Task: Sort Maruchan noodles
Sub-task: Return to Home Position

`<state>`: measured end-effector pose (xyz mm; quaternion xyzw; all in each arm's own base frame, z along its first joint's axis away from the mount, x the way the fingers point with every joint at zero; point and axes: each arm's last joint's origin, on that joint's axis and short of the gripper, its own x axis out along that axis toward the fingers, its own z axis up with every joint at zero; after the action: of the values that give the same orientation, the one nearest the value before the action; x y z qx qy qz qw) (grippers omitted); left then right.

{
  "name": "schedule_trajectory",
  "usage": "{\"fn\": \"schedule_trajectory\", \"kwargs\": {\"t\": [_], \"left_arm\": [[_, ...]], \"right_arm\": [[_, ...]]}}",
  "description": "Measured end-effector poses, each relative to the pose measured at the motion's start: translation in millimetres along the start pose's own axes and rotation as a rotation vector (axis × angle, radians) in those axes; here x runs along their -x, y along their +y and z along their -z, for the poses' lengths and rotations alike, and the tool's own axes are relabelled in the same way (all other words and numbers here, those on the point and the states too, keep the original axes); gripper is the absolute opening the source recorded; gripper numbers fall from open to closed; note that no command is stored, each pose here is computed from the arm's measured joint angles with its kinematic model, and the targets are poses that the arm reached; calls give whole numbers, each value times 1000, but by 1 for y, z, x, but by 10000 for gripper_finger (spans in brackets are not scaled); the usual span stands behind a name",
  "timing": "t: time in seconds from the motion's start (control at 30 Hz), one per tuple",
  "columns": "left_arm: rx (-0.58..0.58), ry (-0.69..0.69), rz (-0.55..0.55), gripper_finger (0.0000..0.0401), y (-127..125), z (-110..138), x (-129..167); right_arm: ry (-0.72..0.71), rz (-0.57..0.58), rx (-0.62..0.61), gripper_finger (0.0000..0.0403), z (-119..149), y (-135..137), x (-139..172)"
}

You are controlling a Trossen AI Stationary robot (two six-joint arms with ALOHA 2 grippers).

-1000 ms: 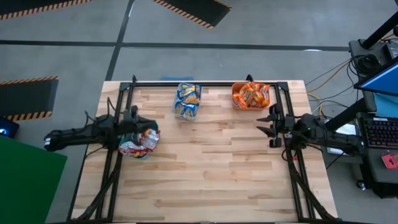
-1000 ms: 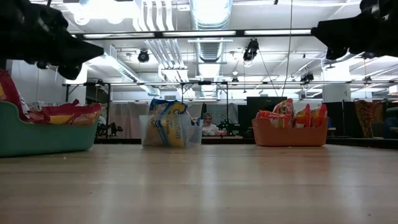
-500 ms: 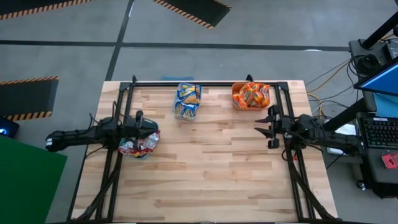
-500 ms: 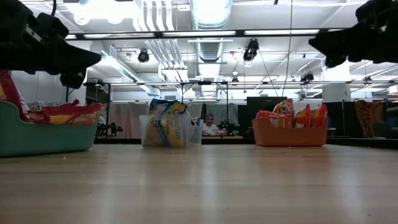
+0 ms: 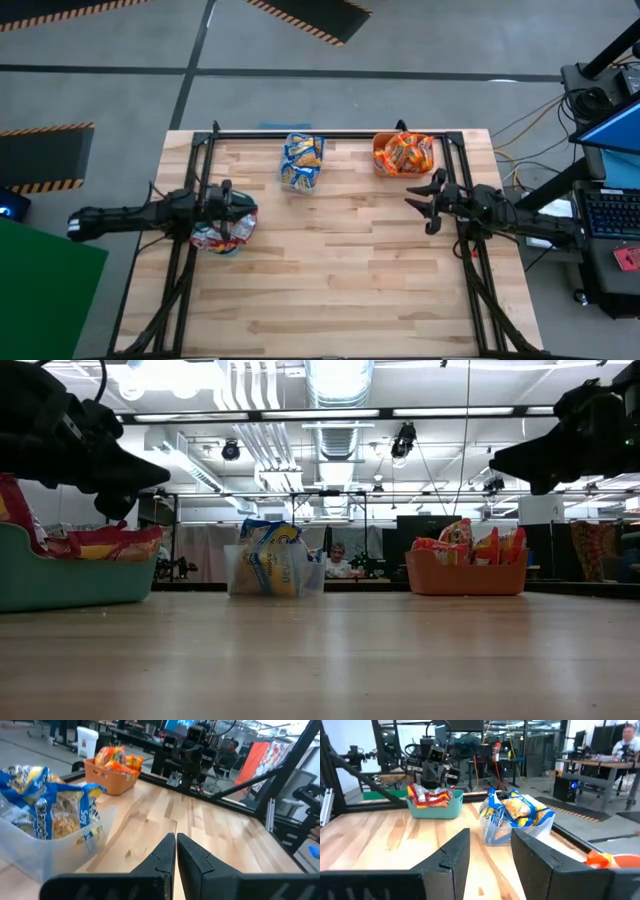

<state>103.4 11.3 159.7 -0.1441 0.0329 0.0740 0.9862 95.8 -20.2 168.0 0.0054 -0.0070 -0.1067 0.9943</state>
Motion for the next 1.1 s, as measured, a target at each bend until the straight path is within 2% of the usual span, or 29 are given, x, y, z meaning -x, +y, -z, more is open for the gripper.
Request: {"fn": "schedule_trajectory", "kwargs": {"t": [0.3,1.1], "left_arm": [[11,38,-15,0,1,3,-3],[11,58,-22,0,1,5,-4]], "right_arm": [[13,-1,96,132,1,0,-1],[15,0,99,132,1,0,-1]]}}
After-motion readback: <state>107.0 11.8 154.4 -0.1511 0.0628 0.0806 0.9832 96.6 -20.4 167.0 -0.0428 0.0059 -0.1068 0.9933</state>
